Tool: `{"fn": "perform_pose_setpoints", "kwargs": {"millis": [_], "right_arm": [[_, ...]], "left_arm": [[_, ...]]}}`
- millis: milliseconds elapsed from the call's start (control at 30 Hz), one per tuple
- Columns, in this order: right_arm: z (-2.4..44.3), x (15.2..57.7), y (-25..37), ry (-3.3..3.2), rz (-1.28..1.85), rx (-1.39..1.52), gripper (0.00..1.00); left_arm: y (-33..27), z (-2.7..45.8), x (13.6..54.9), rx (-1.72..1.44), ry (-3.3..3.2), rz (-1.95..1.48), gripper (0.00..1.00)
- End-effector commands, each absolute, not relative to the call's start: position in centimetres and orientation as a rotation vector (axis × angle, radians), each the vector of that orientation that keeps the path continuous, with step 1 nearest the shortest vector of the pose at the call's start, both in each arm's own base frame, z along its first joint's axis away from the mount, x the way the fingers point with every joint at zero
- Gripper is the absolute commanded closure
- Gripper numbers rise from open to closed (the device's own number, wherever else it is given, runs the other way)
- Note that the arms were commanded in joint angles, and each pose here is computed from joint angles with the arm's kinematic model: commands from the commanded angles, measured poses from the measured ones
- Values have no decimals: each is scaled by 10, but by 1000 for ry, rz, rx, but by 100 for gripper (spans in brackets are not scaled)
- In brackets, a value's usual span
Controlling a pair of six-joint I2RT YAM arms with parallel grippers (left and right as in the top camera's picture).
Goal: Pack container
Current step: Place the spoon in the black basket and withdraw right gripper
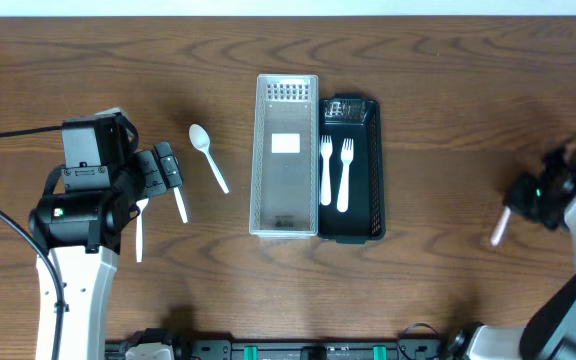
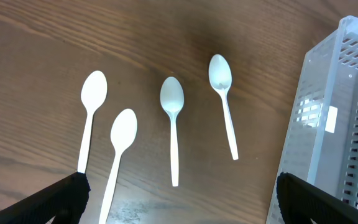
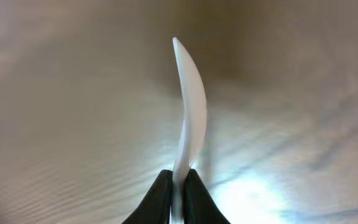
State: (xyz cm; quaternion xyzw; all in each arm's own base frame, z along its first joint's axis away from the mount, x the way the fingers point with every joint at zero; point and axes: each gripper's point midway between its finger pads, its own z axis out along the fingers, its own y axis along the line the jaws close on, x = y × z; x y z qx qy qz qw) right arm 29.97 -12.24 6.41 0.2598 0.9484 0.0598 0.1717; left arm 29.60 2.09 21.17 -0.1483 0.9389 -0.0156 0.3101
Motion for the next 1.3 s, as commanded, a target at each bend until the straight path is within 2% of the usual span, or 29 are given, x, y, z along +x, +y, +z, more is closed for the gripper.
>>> {"fn": "perform_pose_setpoints", "kwargs": {"millis": [0, 167, 367, 600, 833, 1067, 1100, 1133, 1167, 1200, 1267], "right_arm": [[124, 332, -77, 2598, 236, 565, 99], [167, 353, 7, 2566, 351, 356, 99], [176, 359, 93, 2551, 428, 195, 99], [140, 352, 144, 2650, 371, 63, 99], [94, 348, 157, 2777, 329, 0, 99], [73, 349, 164, 2818, 326, -43, 98], [73, 349, 167, 2815, 347, -58, 85], [74, 351, 171, 2803, 372, -91, 59], [77, 353, 174, 2788, 389, -122, 39], [80, 356, 176, 2772, 393, -143, 34], [93, 364, 178, 2742, 390, -185, 32]], "left_arm": [[23, 219, 298, -407, 2458, -37, 2], [23, 219, 298, -407, 2458, -37, 2], [23, 219, 298, -407, 2458, -37, 2], [23, 218, 298, -407, 2459, -37, 2], [23, 218, 298, -407, 2459, -37, 2], [23, 218, 298, -407, 2459, -37, 2], [23, 218, 298, -407, 2459, -37, 2], [23, 218, 298, -407, 2459, -37, 2], [23, 218, 298, -407, 2459, -37, 2], [23, 219, 298, -407, 2458, -37, 2], [23, 218, 298, -407, 2459, -37, 2]]}}
